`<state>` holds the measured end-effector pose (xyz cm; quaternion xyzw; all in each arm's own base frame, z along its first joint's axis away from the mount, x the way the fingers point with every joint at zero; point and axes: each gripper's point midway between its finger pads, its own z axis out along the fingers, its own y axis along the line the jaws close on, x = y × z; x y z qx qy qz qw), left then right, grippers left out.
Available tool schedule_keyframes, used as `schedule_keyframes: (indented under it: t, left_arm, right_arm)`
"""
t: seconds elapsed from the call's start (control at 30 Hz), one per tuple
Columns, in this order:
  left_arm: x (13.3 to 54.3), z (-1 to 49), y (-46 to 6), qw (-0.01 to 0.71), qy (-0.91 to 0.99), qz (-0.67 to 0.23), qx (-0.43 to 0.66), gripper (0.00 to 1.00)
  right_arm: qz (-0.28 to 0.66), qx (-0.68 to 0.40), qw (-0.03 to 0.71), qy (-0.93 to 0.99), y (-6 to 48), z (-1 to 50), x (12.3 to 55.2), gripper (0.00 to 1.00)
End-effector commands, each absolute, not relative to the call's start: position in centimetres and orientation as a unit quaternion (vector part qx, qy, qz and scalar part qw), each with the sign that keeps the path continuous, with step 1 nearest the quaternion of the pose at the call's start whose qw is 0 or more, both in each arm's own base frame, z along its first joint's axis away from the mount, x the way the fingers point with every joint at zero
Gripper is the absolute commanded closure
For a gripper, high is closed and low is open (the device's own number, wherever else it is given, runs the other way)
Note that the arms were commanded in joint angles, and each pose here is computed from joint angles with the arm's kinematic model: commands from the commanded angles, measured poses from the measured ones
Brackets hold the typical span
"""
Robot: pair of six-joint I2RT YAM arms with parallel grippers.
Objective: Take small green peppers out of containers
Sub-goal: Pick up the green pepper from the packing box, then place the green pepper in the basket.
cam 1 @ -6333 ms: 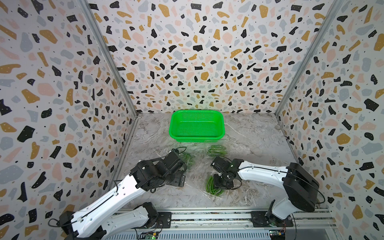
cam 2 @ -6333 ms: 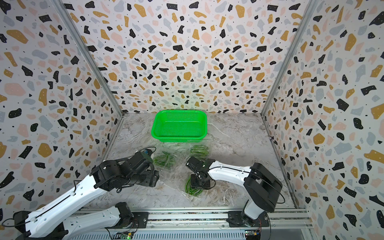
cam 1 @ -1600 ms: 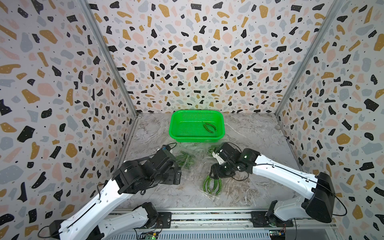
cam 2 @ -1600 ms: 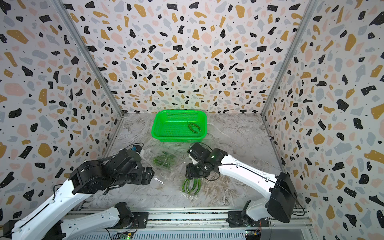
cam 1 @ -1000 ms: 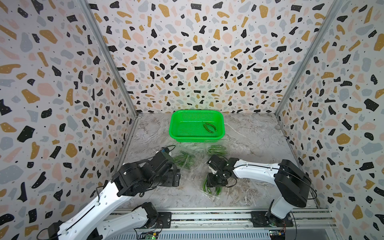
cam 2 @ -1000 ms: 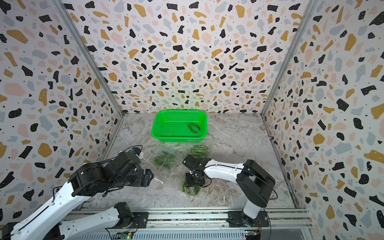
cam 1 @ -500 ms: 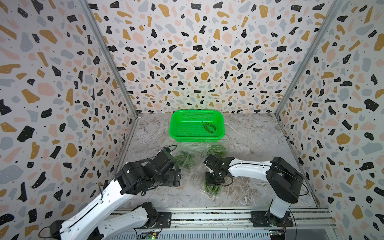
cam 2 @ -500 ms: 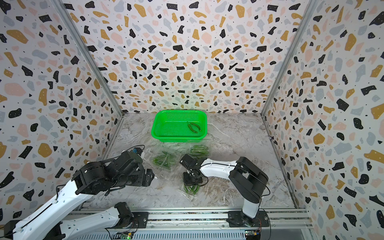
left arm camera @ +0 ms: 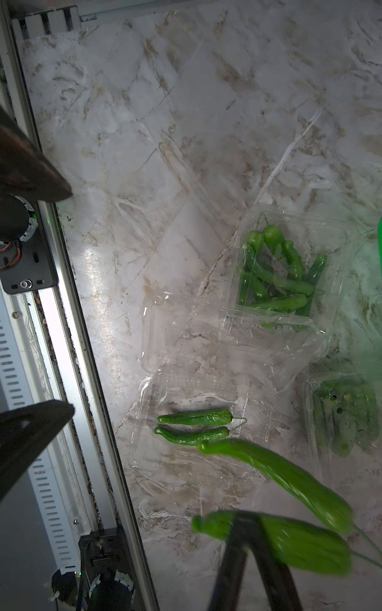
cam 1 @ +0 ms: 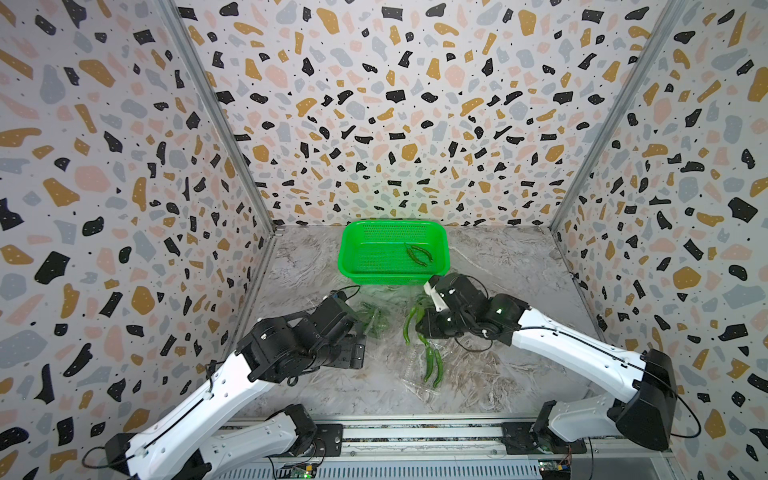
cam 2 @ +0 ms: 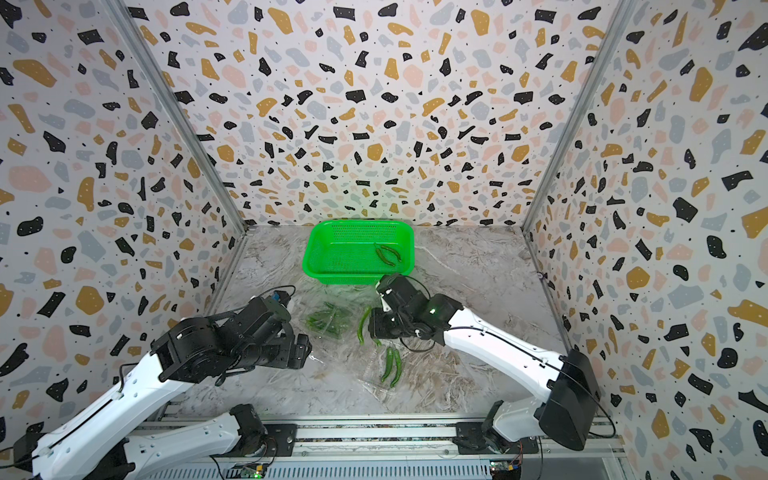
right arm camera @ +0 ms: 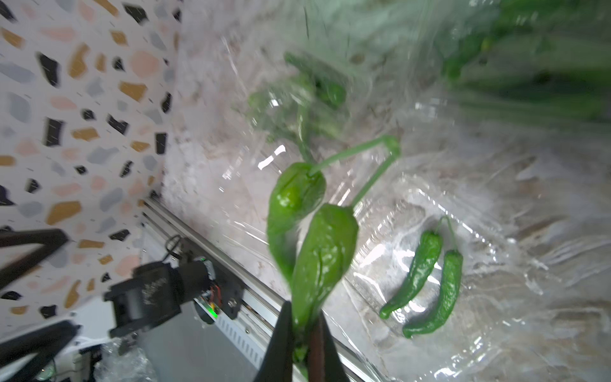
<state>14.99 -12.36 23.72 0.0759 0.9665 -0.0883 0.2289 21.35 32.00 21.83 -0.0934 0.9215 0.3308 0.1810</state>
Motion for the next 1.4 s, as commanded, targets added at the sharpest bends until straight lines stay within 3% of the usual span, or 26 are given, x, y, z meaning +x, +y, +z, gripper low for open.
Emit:
schedule_keyframes:
  t: [0.0,0.2,0.43,0.63,0.87,1.0,1.17,1.37]
  left_arm:
    - [15.7,24.9,-12.3,0.249,0.961,-0.083,0.085,0.05]
    - [15.7,25.1,-12.2,0.245,0.962,-0.076,0.09,0.05]
    - [15.4,25.4,-11.8,0.242,0.964,-0.074,0.083,0.06]
    - [15.0,25.7,-11.3,0.239,0.965,-0.07,0.078,0.06]
    - [14.4,25.7,-10.5,0.235,0.967,-0.067,0.074,0.06]
    - [14.0,25.5,-10.4,0.231,0.968,-0.071,0.072,0.06]
    - [14.0,25.6,-10.3,0.234,0.967,-0.073,0.071,0.06]
    - [14.5,25.9,-10.8,0.247,0.963,-0.079,0.077,0.06]
  right_arm:
    - [0.35,-0.085,0.248,0.899,31.5,25.9,25.5,0.95]
    - [0.334,-0.104,0.321,0.88,32.0,28.0,35.3,0.95]
    - [0.304,-0.134,0.367,0.869,34.1,25.4,45.6,0.95]
    - [0.277,-0.152,0.355,0.88,36.5,19.4,50.8,0.95]
    - [0.267,-0.149,0.314,0.899,38.1,12.3,53.2,0.94]
    - [0.27,-0.141,0.301,0.903,38.0,10.7,54.0,0.86]
    - [0.276,-0.138,0.309,0.9,37.5,13.3,54.2,0.52]
    - [0.292,-0.136,0.302,0.897,35.3,20.4,51.8,0.43]
